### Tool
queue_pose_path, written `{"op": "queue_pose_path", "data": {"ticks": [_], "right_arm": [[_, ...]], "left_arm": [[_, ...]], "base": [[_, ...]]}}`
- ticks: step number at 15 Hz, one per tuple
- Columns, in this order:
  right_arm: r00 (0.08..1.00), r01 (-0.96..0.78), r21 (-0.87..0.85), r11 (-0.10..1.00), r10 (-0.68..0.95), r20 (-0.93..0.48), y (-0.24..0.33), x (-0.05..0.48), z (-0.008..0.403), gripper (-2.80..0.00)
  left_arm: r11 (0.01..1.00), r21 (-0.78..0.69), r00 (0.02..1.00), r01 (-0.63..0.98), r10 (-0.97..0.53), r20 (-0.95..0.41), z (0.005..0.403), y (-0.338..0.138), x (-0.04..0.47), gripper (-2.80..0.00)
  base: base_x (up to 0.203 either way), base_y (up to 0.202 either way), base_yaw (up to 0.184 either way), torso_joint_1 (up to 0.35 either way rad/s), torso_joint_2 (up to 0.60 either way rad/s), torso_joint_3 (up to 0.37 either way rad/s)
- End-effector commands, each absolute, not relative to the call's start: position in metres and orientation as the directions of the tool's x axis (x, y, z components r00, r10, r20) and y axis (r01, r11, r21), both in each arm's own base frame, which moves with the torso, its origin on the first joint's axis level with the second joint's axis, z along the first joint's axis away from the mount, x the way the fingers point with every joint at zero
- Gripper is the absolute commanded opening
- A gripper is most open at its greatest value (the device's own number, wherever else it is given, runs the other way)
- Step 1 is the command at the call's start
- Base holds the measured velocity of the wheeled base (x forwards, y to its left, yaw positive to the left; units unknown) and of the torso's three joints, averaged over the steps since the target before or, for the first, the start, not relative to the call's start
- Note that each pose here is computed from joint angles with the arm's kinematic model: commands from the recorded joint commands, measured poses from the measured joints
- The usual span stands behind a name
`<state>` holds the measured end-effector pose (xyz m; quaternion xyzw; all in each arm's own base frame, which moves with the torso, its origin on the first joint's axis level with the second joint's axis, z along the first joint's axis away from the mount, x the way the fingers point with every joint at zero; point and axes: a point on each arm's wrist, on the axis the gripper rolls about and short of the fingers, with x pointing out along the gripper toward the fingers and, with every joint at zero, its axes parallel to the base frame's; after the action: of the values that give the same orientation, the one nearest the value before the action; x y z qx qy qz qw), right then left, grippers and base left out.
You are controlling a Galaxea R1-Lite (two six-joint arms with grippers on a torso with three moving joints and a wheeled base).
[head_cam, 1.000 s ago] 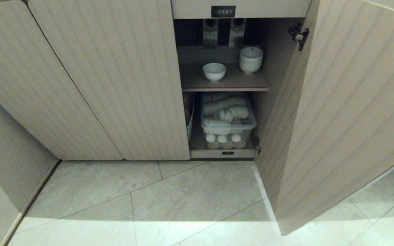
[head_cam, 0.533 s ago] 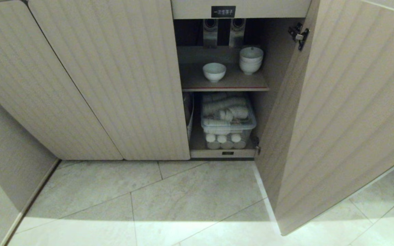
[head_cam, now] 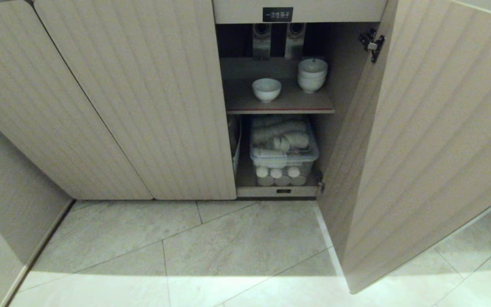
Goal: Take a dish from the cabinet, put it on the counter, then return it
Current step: Take the bowl from the cabinet
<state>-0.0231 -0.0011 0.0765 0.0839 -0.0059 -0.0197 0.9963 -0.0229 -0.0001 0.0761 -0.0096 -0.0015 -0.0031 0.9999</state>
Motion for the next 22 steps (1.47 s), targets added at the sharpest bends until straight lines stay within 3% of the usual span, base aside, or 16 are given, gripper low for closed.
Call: {"op": "queue_pose_path", "data": {"ticks": [1, 4, 17, 22], "right_arm": [[0.999, 0.038, 0.168, 0.985, -0.04, 0.008, -0.0011, -0.0229, 0.0765, -2.8], [0.999, 0.039, 0.168, 0.985, -0.041, 0.009, -0.0011, -0.023, 0.0769, -2.8], [0.999, 0.038, 0.168, 0.985, -0.04, 0.008, -0.0011, -0.023, 0.0767, -2.8], [0.999, 0.038, 0.168, 0.985, -0.04, 0.008, -0.0011, -0.0229, 0.0765, -2.8]], "left_arm": [[1.0, -0.021, 1.0, 0.008, -0.008, 0.003, 0.0761, -0.0001, -0.0229, -2.8], [1.0, -0.021, 1.0, 0.008, -0.008, 0.002, 0.0759, -0.0001, -0.0229, -2.8], [1.0, -0.02, 1.0, 0.006, -0.006, 0.004, 0.0761, -0.0001, -0.0229, -2.8], [1.0, -0.021, 1.0, 0.006, -0.005, 0.004, 0.0761, -0.0001, -0.0229, -2.8]], "base": [[0.0, 0.0, 0.0, 0.0, 0.0, 0.0], [0.002, 0.079, 0.001, 0.001, 0.0, 0.0], [0.0, 0.193, -0.001, 0.003, 0.0, 0.003], [0.0, 0.022, 0.0, 0.0, 0.0, 0.001]]}}
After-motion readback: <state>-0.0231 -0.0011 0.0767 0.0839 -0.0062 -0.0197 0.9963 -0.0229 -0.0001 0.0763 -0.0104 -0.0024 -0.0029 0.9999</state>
